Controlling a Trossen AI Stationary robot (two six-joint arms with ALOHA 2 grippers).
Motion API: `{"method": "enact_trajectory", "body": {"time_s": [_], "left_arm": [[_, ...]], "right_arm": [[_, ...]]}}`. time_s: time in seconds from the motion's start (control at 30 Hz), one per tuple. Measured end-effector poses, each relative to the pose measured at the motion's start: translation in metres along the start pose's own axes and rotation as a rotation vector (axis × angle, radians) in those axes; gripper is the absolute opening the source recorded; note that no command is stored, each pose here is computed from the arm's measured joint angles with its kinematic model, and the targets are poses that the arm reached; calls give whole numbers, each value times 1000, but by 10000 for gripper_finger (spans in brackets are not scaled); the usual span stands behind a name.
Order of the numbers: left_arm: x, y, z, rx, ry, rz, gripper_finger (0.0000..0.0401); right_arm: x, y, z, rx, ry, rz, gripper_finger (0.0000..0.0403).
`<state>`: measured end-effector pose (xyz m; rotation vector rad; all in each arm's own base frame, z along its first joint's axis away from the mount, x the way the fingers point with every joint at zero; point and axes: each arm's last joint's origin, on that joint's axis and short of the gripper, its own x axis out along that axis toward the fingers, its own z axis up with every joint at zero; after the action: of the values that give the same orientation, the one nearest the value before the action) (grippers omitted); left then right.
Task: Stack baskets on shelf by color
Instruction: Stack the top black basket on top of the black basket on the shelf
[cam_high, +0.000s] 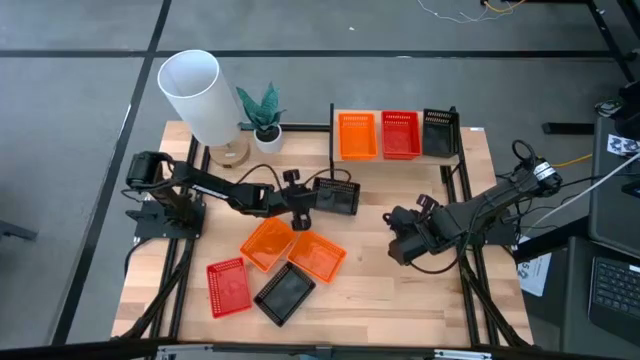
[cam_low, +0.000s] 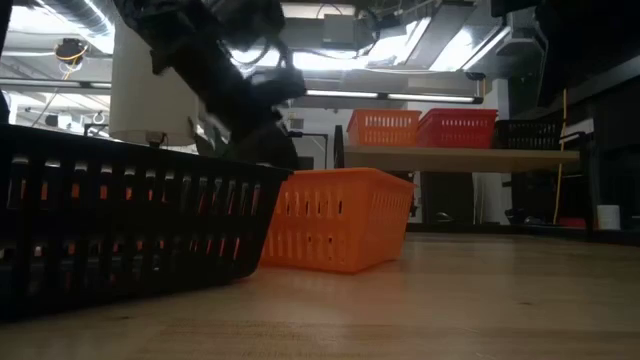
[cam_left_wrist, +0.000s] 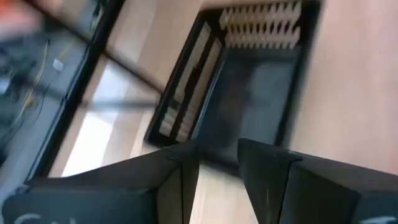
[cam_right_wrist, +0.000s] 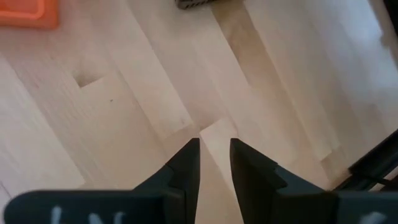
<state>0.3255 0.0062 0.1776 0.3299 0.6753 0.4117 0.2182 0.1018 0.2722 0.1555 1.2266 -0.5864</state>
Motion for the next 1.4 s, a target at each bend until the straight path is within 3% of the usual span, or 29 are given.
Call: {"method": "enact_trajectory", "body": {"time_s": [0.27,0.37,0.47,0.6,0.8,0.97,1.23,1.4], "left_arm": [[6,-2,10,23,-12,-6,102],[1,-4,13,33,-25,-11,102],[-27,-3,27,72,-81,33,102],[-72,2,31,114,-67,59,102],[-128,14,19,33,8,-17,102],[-146,19,8,-26,63,-24,102],[-148,19,7,-15,65,12,102],[-148,19,7,-15,65,13,102]], "right_arm": [[-1,0,3,-34,-105,-52,88],[3,11,9,-263,-162,-27,88],[9,29,17,-497,-226,24,88],[26,42,36,-659,-278,47,88],[73,52,61,-851,-199,76,88],[103,45,74,-870,-125,24,88],[117,29,91,-770,-103,37,88],[118,25,91,-925,-90,28,88]]}}
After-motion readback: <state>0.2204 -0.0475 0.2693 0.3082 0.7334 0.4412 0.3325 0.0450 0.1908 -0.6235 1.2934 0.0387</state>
